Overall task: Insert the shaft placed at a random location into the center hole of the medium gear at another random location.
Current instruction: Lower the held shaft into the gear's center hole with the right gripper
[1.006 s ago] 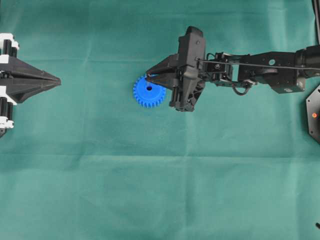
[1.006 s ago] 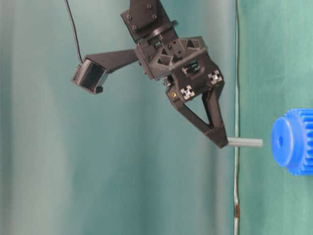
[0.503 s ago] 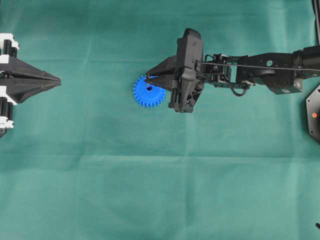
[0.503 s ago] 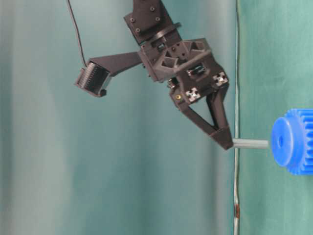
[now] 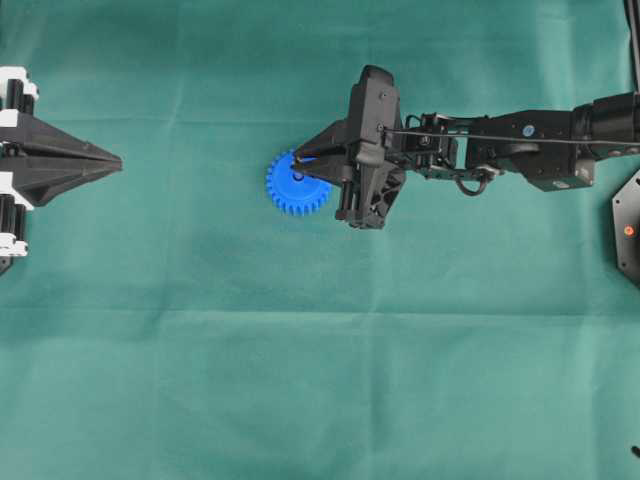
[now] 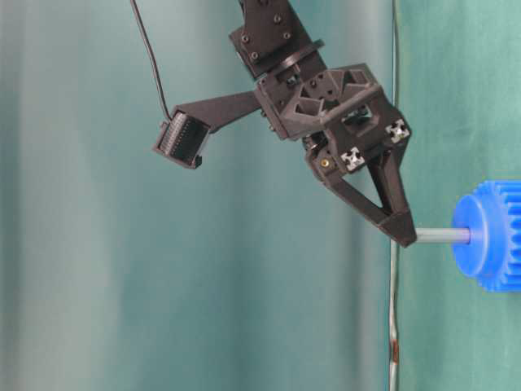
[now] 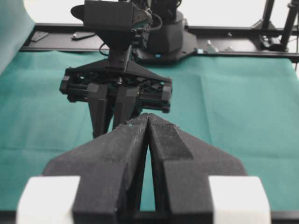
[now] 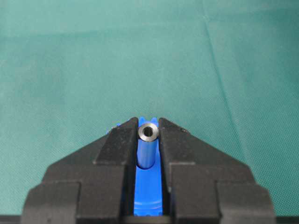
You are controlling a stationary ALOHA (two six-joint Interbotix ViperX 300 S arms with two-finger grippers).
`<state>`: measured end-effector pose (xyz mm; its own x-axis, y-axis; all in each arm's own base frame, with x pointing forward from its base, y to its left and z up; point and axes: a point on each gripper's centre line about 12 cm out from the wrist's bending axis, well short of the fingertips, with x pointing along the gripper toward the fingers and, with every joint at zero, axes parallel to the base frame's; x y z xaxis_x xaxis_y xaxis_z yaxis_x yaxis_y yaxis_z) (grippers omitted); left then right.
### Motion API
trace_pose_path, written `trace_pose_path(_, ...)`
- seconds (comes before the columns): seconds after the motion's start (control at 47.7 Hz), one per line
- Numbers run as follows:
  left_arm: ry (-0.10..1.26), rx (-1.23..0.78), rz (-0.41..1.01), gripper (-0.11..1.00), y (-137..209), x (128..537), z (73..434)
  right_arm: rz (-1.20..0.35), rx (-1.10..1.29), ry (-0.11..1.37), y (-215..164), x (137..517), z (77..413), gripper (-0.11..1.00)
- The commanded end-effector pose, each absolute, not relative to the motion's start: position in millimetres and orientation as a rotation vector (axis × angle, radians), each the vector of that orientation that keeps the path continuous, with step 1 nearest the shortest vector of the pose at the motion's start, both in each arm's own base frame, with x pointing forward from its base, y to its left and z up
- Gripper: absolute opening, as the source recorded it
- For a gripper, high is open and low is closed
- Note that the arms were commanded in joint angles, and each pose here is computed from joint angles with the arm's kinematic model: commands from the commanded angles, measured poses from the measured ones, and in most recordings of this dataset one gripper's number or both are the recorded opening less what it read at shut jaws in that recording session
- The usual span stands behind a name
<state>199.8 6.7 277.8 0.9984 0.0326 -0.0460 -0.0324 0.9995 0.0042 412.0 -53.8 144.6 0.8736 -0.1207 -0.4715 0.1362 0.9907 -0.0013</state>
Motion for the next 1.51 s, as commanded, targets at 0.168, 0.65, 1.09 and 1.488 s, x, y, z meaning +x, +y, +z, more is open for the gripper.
trace_pose_path(0.168, 0.031, 0.004, 0.034, 0.00, 7.1, 202.3, 284.3, -0.132, 0.029, 0.472, -53.5, 419.1, 150.1, 0.14)
trace_pose_path(0.65, 0.031, 0.004, 0.034, 0.00, 7.1, 201.9, 284.0, -0.131, 0.035, 0.522, -52.8, 423.1, 125.9, 0.14)
trace_pose_path(1.09, 0.034, 0.004, 0.034, 0.00, 7.1, 201.9, 283.6, -0.122, 0.032, 0.535, -49.6, 424.4, 122.1, 0.14)
trace_pose_path(1.488, 0.034, 0.004, 0.034, 0.00, 7.1, 201.9, 283.6, -0.121, 0.035, 0.541, -49.0, 424.6, 121.3, 0.14)
